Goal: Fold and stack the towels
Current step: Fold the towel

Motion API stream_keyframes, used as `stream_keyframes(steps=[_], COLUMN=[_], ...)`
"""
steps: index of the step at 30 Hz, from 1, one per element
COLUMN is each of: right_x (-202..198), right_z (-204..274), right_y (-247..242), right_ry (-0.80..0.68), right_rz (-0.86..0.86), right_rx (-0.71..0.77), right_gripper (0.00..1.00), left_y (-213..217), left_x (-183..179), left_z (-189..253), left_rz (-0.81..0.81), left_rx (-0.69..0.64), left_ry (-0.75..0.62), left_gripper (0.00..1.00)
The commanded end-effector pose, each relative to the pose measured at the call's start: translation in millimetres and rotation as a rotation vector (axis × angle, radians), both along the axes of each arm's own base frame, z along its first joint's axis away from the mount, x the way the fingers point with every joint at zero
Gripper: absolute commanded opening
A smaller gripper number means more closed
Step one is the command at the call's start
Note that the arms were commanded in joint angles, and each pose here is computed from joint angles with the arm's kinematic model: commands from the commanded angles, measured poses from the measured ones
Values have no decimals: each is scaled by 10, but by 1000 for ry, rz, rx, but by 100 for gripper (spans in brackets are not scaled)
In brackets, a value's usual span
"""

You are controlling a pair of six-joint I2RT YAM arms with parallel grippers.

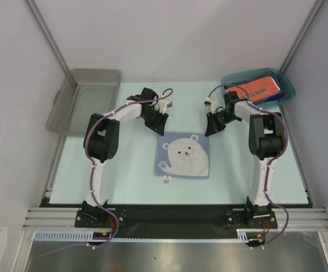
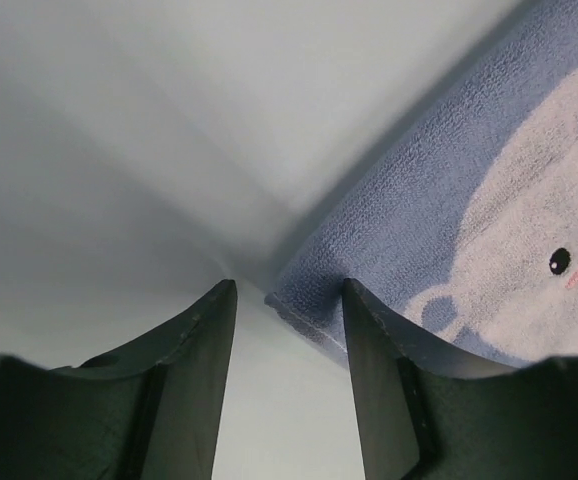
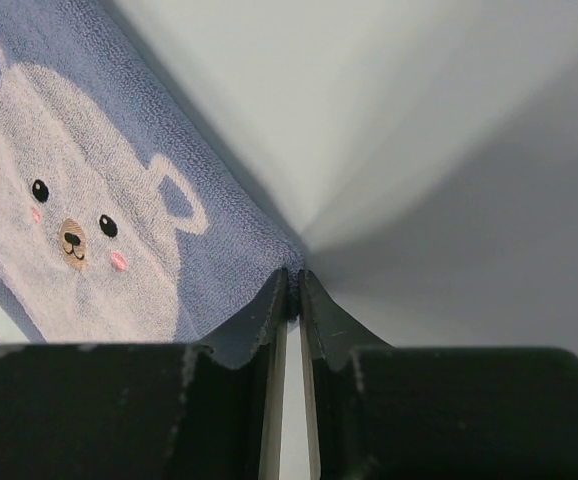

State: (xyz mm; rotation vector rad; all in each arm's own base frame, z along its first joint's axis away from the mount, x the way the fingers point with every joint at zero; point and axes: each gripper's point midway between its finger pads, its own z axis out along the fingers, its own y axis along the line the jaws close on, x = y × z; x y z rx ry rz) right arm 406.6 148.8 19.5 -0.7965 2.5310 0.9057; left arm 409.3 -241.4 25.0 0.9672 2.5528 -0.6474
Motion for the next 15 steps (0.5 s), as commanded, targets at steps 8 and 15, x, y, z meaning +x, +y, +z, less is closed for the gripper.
stream_keyframes(steps=[8,15], right_x=[66,67], right_z=[1,4], right_y=[-35,-65], right_ry=[-34,-19], right_rz=[12,10], right_rx=[-45,-23], right_gripper=[19,26], left_y=[-26,-33], left_x=[105,125], left_z=[-170,-168], left_rz=[-36,-46], left_rx=[43,44], left_ry=[11,9], left_gripper=[7,0])
